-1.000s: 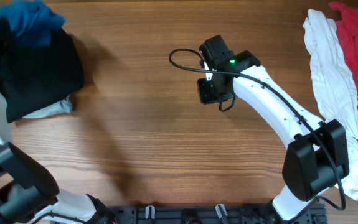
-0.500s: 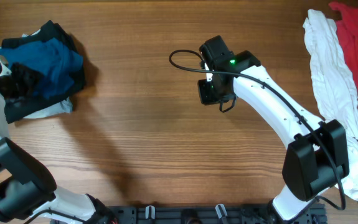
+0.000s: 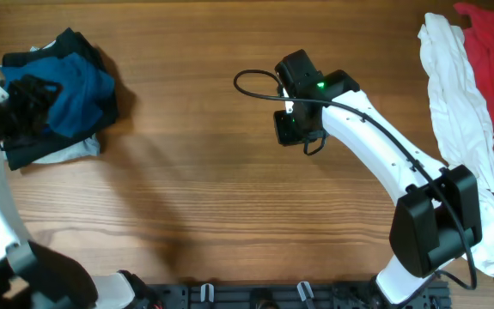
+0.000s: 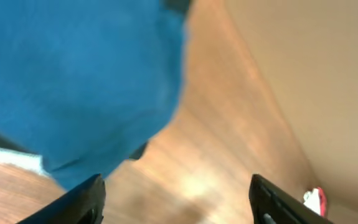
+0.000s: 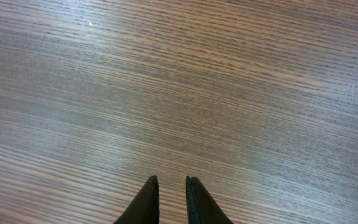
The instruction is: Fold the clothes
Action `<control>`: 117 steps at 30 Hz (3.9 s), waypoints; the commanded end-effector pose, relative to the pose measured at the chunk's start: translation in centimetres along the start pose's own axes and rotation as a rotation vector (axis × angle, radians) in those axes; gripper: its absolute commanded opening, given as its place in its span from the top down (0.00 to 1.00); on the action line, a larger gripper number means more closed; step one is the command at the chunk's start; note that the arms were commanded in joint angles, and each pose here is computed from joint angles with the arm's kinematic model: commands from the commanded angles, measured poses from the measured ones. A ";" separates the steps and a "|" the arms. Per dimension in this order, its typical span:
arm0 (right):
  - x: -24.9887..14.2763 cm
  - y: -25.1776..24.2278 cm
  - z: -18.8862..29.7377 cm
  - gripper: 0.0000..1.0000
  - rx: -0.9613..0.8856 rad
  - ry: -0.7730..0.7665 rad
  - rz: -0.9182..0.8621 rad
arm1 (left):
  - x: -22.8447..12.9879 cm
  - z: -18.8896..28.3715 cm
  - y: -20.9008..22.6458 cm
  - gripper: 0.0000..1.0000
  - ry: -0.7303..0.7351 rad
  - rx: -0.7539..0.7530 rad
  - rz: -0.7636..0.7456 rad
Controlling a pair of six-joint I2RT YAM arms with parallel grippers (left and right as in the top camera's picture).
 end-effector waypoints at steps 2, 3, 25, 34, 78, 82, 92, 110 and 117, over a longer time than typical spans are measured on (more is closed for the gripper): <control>-0.1 -0.1 0.0 0.84 -0.021 0.001 0.016 | 1.5 1.3 -2.1 0.27 -0.093 -0.102 -0.070; -0.1 -0.1 0.0 0.85 -0.021 0.002 0.016 | 1.8 1.1 -2.0 0.27 -0.101 -0.106 -0.076; -0.4 -0.3 0.0 0.85 -0.040 0.019 0.015 | 1.9 -17.6 9.0 0.13 0.215 -0.223 0.078; -0.6 -0.3 0.0 0.85 -0.042 0.028 0.015 | 5.5 -8.5 0.7 0.00 -0.038 -0.351 -0.195; -2.6 -9.0 6.4 0.01 0.136 -0.026 -0.248 | -20.2 -1.4 -7.9 0.00 0.594 0.375 -0.507; -5.3 -8.1 8.2 0.00 0.137 -0.101 -0.256 | -20.7 0.5 -7.4 0.00 0.620 0.402 -0.490; -13.4 -6.9 11.4 0.00 0.024 -0.519 -0.289 | -22.2 7.3 -6.9 0.04 0.116 0.102 -0.640; -15.9 -7.4 13.6 0.00 0.001 -0.717 -0.332 | -22.5 13.0 -3.6 0.00 -0.252 -0.073 -0.616; -15.0 -7.4 12.3 0.00 -0.015 -0.653 -0.334 | -22.5 13.0 -3.6 0.00 -0.252 -0.073 -0.616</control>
Point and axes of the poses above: each gripper's point midway between its finger pads, its own z axis back along the fingers, its own y axis along the line the jaws close on, x = y × z, the point moved 8 cm from there along z, back along the fingers, and after that the axes turned 3 degrees about z, right-handed, at the moved point
